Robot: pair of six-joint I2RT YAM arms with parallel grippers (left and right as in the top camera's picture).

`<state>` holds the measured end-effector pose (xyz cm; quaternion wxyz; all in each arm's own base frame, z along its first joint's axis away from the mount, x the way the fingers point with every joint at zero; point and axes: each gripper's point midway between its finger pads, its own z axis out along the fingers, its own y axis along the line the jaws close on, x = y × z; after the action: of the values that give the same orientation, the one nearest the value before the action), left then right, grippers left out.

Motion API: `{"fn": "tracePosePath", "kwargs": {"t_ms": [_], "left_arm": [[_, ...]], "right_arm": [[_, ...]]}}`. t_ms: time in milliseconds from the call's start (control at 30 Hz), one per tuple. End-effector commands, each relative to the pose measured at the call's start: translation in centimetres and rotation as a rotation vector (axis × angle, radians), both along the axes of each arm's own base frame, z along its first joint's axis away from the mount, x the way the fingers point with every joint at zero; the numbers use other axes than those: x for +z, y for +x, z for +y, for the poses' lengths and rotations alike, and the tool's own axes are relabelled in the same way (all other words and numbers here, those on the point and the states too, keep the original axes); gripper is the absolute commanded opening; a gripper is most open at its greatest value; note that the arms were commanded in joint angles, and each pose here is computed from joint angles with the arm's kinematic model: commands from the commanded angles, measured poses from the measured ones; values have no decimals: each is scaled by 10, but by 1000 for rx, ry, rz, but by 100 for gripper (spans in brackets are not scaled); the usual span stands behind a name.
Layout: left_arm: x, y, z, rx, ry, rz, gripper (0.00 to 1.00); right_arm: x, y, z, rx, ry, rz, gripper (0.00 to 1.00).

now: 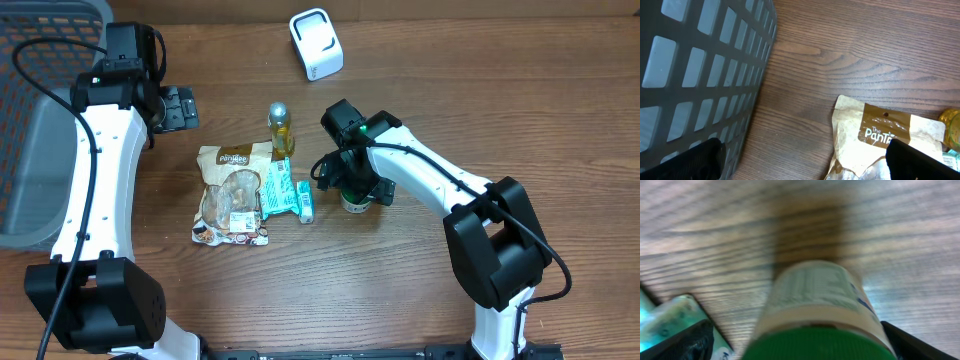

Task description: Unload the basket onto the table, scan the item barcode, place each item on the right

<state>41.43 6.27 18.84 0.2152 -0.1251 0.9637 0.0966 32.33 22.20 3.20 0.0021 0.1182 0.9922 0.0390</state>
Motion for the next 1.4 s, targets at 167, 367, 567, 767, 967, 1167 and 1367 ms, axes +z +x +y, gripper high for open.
{"fn": "tracePosePath", "kwargs": {"t_ms": [167,367,567,767,967,1167,1367], "left_arm": [[13,3,4,-4,7,-32,100],[13,3,4,-4,7,-32,100],[13,3,4,-4,7,-32,100],[13,3,4,-4,7,-32,100],[13,3,4,-4,7,-32,100],[13,3,4,-4,7,-32,99],[13,3,4,-4,7,-32,100]], "right_arm": [[-3,-2,-1,-20,-11,7,86],[-11,-5,-1,-64,-27,26,86],[-21,-6,-4,-64,-51,41,86],[-22,-5,-3,-64,-48,38,84],[-21,-9,-6,-64,-59,54,76],[-20,-8,-7,-74,-48,60,77],[-15,-6,-6,-73,-50,61,82]]}}
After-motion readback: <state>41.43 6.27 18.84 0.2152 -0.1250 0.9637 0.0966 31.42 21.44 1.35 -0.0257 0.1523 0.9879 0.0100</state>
